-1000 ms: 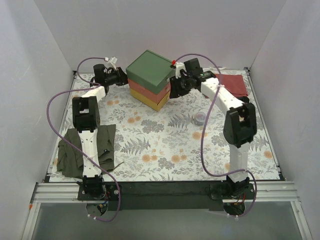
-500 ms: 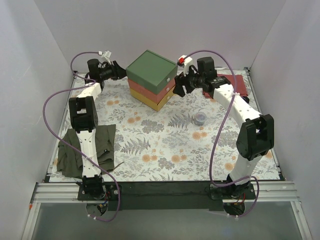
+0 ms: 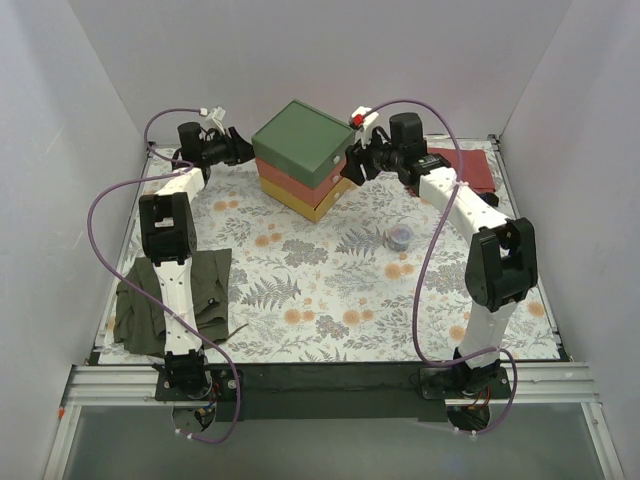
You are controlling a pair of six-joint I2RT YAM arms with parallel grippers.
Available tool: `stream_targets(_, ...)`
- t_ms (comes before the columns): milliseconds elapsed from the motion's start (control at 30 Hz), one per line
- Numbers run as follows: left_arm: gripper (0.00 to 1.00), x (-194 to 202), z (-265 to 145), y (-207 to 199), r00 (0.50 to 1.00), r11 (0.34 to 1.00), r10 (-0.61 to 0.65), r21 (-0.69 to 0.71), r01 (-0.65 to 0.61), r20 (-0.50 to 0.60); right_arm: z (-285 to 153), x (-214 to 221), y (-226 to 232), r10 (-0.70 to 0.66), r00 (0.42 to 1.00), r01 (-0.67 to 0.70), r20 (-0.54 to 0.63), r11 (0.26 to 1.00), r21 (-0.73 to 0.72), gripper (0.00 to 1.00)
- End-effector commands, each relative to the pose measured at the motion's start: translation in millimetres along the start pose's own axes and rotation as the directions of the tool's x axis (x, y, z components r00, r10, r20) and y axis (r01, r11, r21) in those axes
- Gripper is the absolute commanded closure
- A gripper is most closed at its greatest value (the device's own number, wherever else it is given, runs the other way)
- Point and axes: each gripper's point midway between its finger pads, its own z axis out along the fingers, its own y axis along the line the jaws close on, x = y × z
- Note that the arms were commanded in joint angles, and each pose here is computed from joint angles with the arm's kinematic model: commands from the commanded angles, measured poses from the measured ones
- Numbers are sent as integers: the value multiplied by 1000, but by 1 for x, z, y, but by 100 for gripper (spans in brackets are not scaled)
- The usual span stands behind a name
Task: Sort the stationery into containers
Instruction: Open the drawer in the storage box.
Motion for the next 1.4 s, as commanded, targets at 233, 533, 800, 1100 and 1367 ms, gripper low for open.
stream_targets(233,60,-22,-6,-22,998,998,64,-2,-64,23,23,-46,-18,2,990,-4,144,1000,11,42)
stream_targets(533,60,-20,-5,-21,998,998,56,0,-56,22,35,-48,-13,27,989,-27,142,1000,-1,47)
stream_targets(800,60,-22,-6,-20,998,998,56,1,-56,28,43,-35,-4,39,994,-40,102,999,4,50)
stream_targets(1100,60,-20,-5,-19,998,999,50,-1,-50,27,51,-29,-7,57,995,-58,77,998,11,56)
stream_targets(1367,60,-21,-5,-19,998,999,50,-3,-50,27,54,-27,-7,64,996,-64,66,998,4,61)
